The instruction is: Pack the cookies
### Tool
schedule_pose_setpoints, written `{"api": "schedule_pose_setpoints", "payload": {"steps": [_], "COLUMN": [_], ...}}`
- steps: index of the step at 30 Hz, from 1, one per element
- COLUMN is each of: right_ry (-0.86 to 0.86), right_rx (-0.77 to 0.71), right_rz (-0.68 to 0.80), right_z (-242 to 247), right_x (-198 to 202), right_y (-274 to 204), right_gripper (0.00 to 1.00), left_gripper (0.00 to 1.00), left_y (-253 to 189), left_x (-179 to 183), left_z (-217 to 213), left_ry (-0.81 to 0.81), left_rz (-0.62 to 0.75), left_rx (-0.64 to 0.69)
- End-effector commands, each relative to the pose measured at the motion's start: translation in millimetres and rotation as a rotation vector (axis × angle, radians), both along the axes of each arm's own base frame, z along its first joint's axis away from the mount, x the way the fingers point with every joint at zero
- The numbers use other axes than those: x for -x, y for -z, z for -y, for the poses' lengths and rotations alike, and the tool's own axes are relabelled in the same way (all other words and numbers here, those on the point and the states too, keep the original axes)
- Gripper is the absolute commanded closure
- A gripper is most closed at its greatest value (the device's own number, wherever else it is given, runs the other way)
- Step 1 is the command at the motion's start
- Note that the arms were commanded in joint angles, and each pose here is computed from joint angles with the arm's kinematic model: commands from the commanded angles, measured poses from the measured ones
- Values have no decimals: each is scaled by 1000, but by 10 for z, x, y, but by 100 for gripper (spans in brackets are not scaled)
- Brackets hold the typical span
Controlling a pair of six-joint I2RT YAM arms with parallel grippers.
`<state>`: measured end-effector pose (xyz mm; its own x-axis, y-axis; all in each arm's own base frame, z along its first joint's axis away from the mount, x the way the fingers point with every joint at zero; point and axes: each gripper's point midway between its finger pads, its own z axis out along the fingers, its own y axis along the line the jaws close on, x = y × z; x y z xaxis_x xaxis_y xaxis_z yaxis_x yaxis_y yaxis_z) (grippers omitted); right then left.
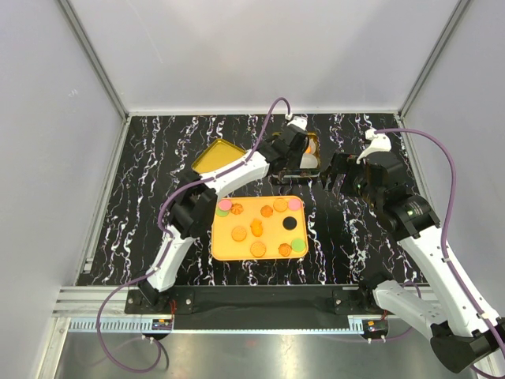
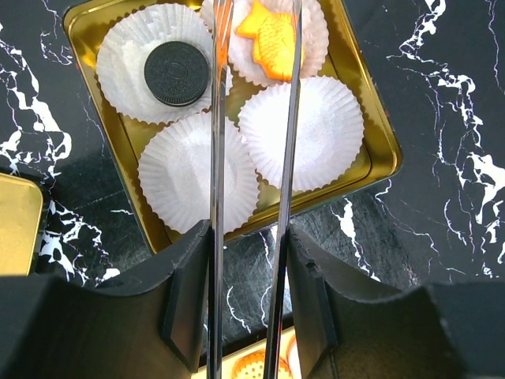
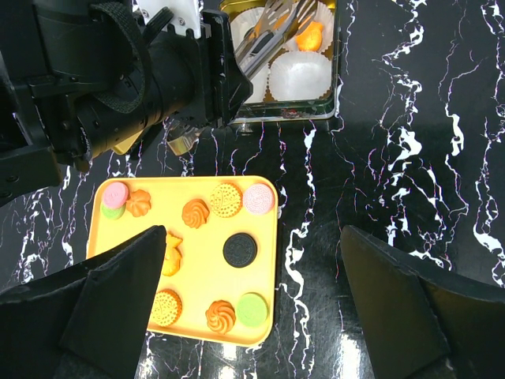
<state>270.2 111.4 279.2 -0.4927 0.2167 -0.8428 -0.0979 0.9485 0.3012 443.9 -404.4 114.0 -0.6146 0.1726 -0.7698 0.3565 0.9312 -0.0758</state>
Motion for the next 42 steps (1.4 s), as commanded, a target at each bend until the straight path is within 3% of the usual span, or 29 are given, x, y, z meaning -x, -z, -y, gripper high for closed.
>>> {"api": "schedule_pose_setpoints", "payload": {"steps": [1,11,17,29,42], "right_ry": [13,10,-1,-23,-22], "right_rx": [16,4,-4,-28,-23], "right_rz": [29,36,37,17,4], "right_z": [33,0,-43,-152,-159], "right_x": [-33,-80,-105,-199,-208], "right_y": [-50,-89,-79,21,88], "right_gripper": [0,0,0,0,0], "left_gripper": [56,56,57,57,54], "left_y": [-605,-1307,-1392,-925,-418], "left_x": [-68,259,669,1773,2312], "left_z": [54,-188,-517,-1158,-1480], "left_ry": [8,32,37,123,124], "left_rz": [108,135,69,-76,-152], "left_rx": [95,169,149,-24,-76]}}
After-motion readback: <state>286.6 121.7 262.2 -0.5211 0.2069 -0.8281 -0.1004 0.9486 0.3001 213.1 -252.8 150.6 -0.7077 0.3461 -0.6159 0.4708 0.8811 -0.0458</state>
